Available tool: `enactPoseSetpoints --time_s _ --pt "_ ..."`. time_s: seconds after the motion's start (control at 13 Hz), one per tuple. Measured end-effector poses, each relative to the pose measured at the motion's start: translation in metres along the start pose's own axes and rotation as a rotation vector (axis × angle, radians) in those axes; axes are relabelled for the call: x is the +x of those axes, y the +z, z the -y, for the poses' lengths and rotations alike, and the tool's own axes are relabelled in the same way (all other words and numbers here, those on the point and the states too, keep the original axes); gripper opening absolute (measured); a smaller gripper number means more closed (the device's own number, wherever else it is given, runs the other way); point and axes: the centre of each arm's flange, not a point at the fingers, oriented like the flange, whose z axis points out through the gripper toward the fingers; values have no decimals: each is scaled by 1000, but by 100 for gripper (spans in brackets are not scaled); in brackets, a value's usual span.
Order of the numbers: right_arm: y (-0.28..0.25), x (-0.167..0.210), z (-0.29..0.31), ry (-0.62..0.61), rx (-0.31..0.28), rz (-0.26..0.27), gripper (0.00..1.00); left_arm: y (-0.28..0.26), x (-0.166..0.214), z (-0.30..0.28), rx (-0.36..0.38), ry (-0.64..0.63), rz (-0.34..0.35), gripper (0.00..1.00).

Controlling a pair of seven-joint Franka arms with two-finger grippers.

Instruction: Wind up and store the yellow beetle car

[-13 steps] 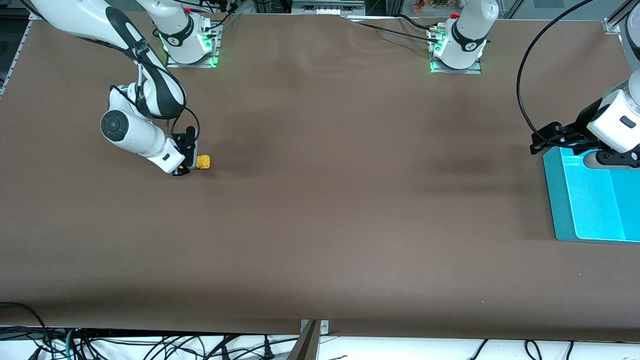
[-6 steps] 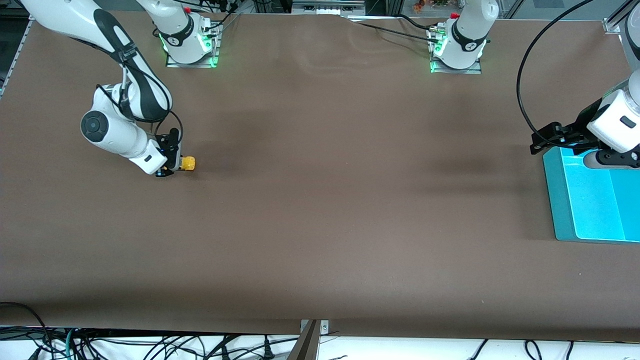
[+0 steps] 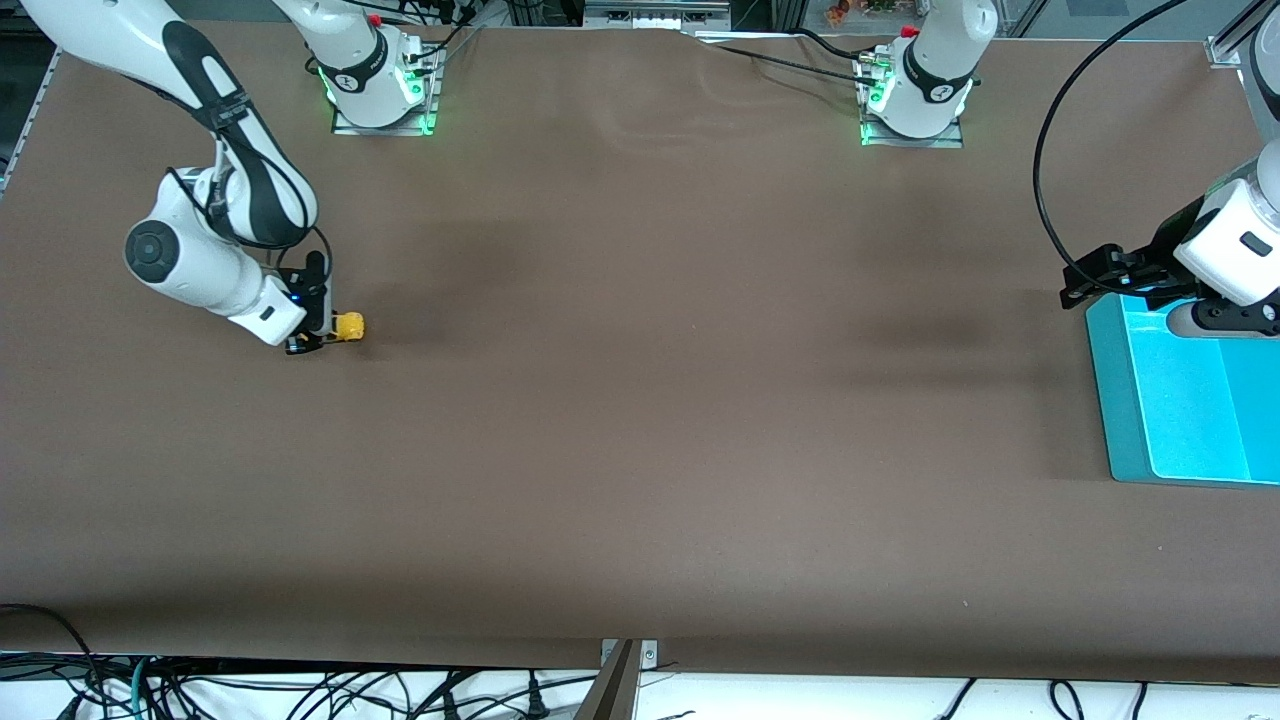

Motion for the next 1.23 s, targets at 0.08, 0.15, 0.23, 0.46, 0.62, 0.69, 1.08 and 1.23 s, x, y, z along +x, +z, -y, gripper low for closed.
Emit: enactPoseSetpoints --time_s 0.08,0.15,0.23,0.46,0.62,0.69,1.08,1.23 --pt "-1 -11 1 -2 -3 2 39 0 0 0 0 0 0 100" --pt "-1 -21 3 3 -7 5 39 0 0 0 0 0 0 100" --pt "-2 -30 5 16 -10 5 39 0 0 0 0 0 0 100" --pt "-4 -67 13 82 -21 10 39 0 0 0 0 0 0 100" --pt "-6 -89 20 109 -30 14 39 3 1 0 0 0 6 100" --pt "-6 -98 23 113 -34 14 39 7 3 0 0 0 12 100" --pt "-7 -113 28 131 -37 18 41 32 12 -8 -11 338 55 100" --pt "-2 -113 30 136 -25 12 53 48 18 -3 -24 524 81 100"
